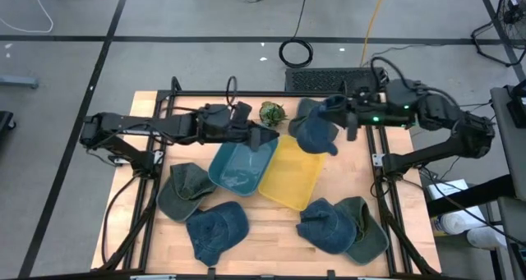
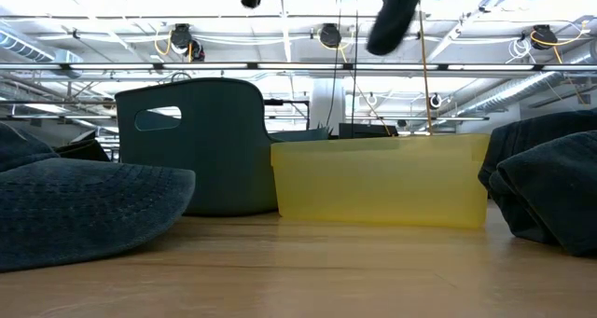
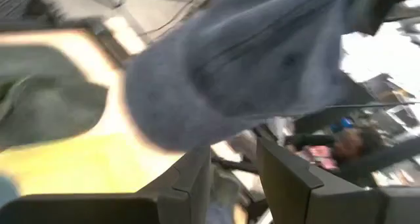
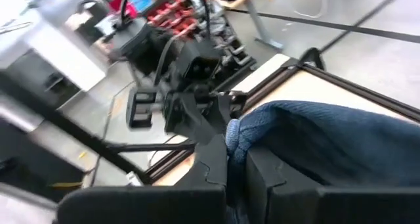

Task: Pick & Place hat
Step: Put the top blue cap into the yellow bin

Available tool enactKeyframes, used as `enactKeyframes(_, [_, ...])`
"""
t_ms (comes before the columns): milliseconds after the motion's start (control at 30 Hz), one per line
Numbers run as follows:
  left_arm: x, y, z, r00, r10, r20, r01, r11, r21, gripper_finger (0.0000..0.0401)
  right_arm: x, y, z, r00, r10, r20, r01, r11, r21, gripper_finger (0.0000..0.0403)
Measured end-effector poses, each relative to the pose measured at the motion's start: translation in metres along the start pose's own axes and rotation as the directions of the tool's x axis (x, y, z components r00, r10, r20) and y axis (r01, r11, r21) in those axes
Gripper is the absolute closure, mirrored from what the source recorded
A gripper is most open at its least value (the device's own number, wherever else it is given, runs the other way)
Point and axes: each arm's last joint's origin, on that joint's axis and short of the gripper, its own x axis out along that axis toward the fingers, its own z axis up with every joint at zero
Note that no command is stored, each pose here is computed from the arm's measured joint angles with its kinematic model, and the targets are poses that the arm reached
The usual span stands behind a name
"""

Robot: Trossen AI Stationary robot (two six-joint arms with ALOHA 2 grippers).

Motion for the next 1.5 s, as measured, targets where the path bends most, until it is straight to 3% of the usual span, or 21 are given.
enactKeyframes(300, [-0.029,-0.017,0.016,0.990,-0.139,0.002,0.138,0.988,0.064,0.0272,-0.008,0.005,-0.001,0.983,0.163,-0.087,-0.178,0.964,-0.198,0.0398])
enactKeyframes(567, [-0.039,-0.023,0.023,0.973,-0.229,-0.012,0.229,0.972,0.059,0.0272,0.002,0.009,-0.006,0.938,0.279,-0.205,-0.336,0.877,-0.343,0.0398])
enactKeyframes(767, [-0.039,-0.023,0.022,0.971,-0.237,-0.022,0.237,0.971,0.036,0.0272,0.009,0.010,-0.009,0.906,0.329,-0.266,-0.415,0.810,-0.413,0.0398])
enactKeyframes(1000, [-0.039,-0.023,0.022,0.972,-0.236,-0.021,0.236,0.971,0.026,0.0272,0.012,0.011,-0.011,0.884,0.361,-0.298,-0.468,0.687,-0.556,0.0398])
enactKeyframes(1200, [-0.039,-0.023,0.022,0.972,-0.236,-0.021,0.236,0.972,0.002,0.0272,0.012,0.011,-0.011,0.883,0.359,-0.303,-0.461,0.535,-0.708,0.0398])
enactKeyframes(1300, [-0.039,-0.023,0.022,0.972,-0.236,-0.021,0.236,0.972,0.003,0.0272,0.019,0.010,-0.014,0.881,0.342,-0.327,-0.461,0.468,-0.754,0.0398])
enactKeyframes(1500, [-0.039,-0.024,0.023,0.970,-0.242,-0.013,0.242,0.970,0.011,0.0272,0.042,0.003,-0.029,0.860,0.245,-0.448,-0.510,0.378,-0.773,0.0398])
